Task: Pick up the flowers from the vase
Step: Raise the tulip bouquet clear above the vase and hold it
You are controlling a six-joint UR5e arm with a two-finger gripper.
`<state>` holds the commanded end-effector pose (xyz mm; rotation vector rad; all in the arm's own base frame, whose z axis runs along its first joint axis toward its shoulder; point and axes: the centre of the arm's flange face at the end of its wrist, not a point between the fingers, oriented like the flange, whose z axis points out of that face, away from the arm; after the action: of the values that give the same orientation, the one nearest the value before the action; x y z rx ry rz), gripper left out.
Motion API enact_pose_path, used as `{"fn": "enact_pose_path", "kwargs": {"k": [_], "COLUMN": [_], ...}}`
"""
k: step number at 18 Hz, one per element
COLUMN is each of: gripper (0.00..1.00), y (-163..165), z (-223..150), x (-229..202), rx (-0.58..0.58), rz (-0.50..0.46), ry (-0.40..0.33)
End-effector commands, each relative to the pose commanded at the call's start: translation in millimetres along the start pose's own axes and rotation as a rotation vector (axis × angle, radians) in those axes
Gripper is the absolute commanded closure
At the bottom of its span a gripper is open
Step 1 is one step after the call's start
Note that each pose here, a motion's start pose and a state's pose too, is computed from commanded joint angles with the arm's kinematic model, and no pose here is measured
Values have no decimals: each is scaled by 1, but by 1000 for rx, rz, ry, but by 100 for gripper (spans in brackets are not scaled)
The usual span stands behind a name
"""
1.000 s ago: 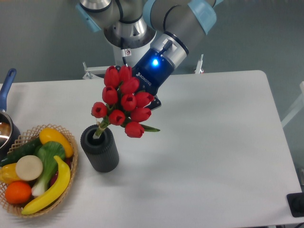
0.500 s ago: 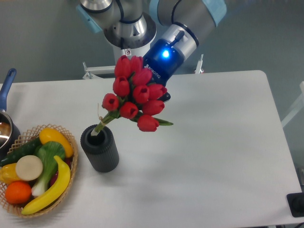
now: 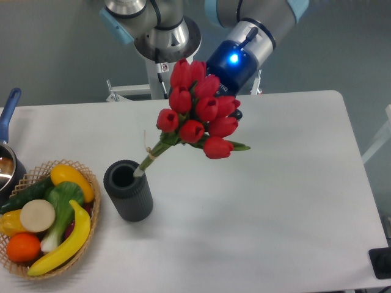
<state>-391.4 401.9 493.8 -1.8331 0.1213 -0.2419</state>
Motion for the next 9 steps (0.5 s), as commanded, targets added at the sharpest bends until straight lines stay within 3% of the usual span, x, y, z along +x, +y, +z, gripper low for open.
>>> {"fn": "enact_pose_path", "kwargs": {"k": [9], "gripper": [58], "y": [3], "z": [-9], "x": [-2], "rx": [-1], "rz": [-8], "ry": [-19]}}
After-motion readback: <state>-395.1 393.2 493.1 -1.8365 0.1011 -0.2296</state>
